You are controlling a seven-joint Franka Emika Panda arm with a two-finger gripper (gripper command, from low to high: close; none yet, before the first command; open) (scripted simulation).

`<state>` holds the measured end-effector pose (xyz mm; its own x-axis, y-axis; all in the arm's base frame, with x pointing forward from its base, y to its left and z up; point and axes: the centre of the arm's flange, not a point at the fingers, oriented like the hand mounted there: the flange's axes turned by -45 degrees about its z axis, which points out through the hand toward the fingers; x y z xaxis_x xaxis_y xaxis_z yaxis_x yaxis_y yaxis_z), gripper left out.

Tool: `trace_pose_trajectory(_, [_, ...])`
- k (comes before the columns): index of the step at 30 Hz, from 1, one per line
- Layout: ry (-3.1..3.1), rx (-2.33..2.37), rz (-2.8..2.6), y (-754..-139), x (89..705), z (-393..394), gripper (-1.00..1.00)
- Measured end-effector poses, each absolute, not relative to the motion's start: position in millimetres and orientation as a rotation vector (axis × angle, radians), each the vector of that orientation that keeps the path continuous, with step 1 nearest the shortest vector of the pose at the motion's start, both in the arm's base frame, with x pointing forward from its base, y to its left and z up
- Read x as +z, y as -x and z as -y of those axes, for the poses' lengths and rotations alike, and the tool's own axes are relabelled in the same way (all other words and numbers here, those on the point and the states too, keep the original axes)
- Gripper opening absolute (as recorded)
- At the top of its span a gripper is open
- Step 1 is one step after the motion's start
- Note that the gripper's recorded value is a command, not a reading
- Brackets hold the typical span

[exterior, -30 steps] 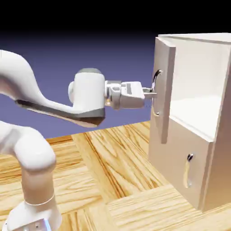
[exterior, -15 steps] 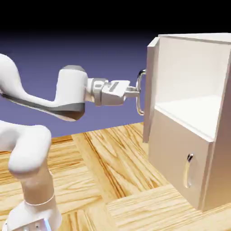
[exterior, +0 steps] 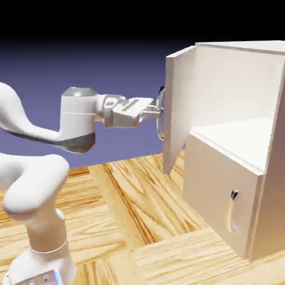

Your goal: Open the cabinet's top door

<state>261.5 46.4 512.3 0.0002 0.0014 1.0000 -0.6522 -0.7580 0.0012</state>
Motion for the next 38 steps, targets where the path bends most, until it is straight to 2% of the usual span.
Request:
trace_pose_trajectory(21, [-1.531, 1.531, 0.963, -223, 512, -196, -1.00])
trace_pose_trajectory(37, [-1.260, 1.260, 1.176, -243, 512, -336, -1.00])
trace_pose_trajectory(38, [-1.247, 1.247, 1.185, -245, 512, -343, 1.00])
